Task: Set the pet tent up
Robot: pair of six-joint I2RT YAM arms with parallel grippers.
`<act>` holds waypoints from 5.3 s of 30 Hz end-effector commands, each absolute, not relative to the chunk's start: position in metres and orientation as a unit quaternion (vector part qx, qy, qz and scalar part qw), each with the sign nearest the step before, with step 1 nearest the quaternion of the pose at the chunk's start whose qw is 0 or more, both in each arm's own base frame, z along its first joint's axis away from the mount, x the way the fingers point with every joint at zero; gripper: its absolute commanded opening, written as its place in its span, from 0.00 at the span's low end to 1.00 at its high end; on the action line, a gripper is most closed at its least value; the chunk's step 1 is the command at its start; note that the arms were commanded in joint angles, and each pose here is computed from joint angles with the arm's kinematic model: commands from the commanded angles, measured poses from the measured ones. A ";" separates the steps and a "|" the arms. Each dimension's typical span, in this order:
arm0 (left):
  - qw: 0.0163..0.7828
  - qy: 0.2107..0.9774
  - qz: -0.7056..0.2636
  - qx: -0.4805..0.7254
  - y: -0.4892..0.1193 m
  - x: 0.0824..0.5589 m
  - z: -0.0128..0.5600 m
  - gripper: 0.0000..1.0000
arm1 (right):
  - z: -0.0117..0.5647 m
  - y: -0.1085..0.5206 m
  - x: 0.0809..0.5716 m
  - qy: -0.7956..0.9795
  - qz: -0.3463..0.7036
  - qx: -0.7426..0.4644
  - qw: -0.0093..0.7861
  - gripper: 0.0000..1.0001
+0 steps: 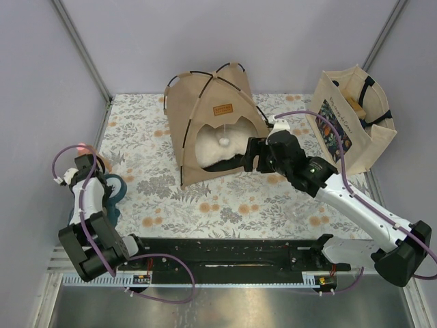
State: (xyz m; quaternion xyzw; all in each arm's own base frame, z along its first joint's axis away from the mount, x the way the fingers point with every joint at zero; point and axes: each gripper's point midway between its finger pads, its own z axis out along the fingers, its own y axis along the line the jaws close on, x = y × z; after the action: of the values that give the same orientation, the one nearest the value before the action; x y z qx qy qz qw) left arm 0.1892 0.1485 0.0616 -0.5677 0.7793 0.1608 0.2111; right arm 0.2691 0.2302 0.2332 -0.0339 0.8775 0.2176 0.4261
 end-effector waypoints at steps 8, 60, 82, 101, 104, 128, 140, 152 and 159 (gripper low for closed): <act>0.221 0.787 0.088 -0.569 0.116 0.210 0.052 0.00 | 0.232 0.200 0.279 0.874 0.189 -0.013 0.447 0.88; 0.276 0.907 0.031 -0.318 0.001 0.279 0.115 0.76 | 0.213 0.170 0.275 0.885 0.164 0.074 0.430 0.89; 0.418 0.874 -0.179 -0.173 -0.062 0.295 0.228 0.99 | 0.118 0.014 0.207 0.860 -0.053 0.449 0.236 1.00; 0.469 0.834 -0.273 -0.096 -0.094 0.286 0.245 0.99 | 0.039 0.009 0.231 0.894 -0.042 0.412 0.170 0.99; 0.476 0.830 -0.278 -0.088 -0.095 0.279 0.250 0.99 | 0.034 0.016 0.234 0.896 -0.021 0.411 0.166 0.99; 0.501 0.686 -0.506 0.151 -0.222 0.194 0.360 0.99 | 0.164 0.144 0.280 0.811 0.404 0.398 0.144 0.70; 0.528 0.667 -0.458 0.259 -0.354 0.196 0.356 0.99 | 0.245 0.164 0.285 0.706 0.533 0.456 0.094 0.71; 0.559 0.683 -0.409 0.232 -0.404 0.225 0.338 0.99 | 0.279 0.169 0.288 0.667 0.582 0.457 0.084 0.71; 0.549 0.714 -0.372 0.224 -0.415 0.236 0.319 0.99 | 0.280 0.169 0.285 0.665 0.585 0.456 0.083 0.71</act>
State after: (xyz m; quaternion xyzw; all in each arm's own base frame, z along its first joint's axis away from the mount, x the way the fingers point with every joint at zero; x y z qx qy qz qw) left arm 0.2241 -0.4101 0.2983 0.2493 0.7213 -0.3829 0.5205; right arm 0.2905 0.1627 0.2550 0.4870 0.6716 0.5527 0.0797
